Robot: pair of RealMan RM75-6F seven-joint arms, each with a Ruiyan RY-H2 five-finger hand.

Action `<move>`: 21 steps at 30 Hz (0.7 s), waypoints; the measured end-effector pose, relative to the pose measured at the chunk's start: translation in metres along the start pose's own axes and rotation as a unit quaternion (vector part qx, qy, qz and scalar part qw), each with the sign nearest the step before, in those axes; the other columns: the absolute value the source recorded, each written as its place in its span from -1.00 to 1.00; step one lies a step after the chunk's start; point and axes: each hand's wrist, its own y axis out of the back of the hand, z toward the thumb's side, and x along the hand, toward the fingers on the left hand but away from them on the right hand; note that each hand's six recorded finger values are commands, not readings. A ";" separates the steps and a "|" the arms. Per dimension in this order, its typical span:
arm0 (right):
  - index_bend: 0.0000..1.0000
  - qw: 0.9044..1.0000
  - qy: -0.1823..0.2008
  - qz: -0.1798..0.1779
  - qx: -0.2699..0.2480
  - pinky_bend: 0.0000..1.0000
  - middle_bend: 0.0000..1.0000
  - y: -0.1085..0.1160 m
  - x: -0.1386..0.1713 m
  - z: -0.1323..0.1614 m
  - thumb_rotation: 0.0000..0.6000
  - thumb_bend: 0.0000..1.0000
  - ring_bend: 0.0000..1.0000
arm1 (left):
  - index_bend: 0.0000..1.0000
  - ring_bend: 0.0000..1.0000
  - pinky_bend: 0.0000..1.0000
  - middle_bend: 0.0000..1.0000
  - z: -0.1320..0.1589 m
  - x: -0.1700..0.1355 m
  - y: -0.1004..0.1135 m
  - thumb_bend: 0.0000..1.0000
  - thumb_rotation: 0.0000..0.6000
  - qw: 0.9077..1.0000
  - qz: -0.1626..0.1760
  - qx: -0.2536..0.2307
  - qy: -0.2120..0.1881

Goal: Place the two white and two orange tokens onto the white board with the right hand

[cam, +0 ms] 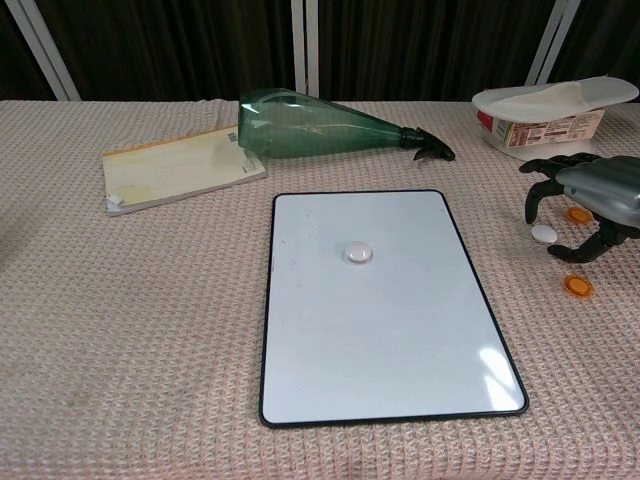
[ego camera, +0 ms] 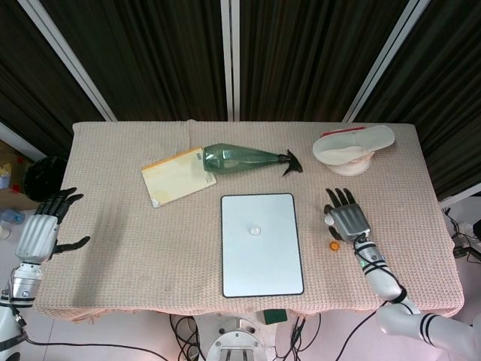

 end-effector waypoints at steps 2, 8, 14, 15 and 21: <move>-0.15 1.000 0.000 0.001 0.000 -1.00 -0.98 0.000 0.000 0.000 1.00 -0.26 -1.00 | -0.67 -0.82 -0.71 -0.79 0.000 0.000 -0.001 -0.80 1.00 1.000 -0.002 0.000 0.000; -0.11 1.000 -0.001 0.003 0.002 -1.00 -0.98 -0.001 -0.002 0.001 1.00 -0.26 -1.00 | -0.67 -0.82 -0.71 -0.79 0.001 0.001 -0.001 -0.80 1.00 1.000 -0.003 0.001 -0.001; -0.07 1.000 -0.003 0.004 0.003 -1.00 -0.98 -0.002 -0.001 0.000 1.00 -0.26 -1.00 | -0.67 -0.82 -0.71 -0.79 0.001 0.001 0.000 -0.80 1.00 1.000 -0.001 0.002 -0.002; -0.06 1.000 -0.003 0.003 0.003 -1.00 -0.98 -0.002 -0.001 0.000 1.00 -0.26 -1.00 | -0.67 -0.82 -0.71 -0.79 0.001 0.001 0.000 -0.80 1.00 1.000 -0.002 0.002 -0.002; -0.05 1.000 -0.004 0.001 0.007 -1.00 -0.98 -0.002 0.001 0.000 1.00 -0.26 -1.00 | -0.67 -0.82 -0.71 -0.79 0.001 0.001 -0.001 -0.80 1.00 1.000 -0.003 0.001 -0.002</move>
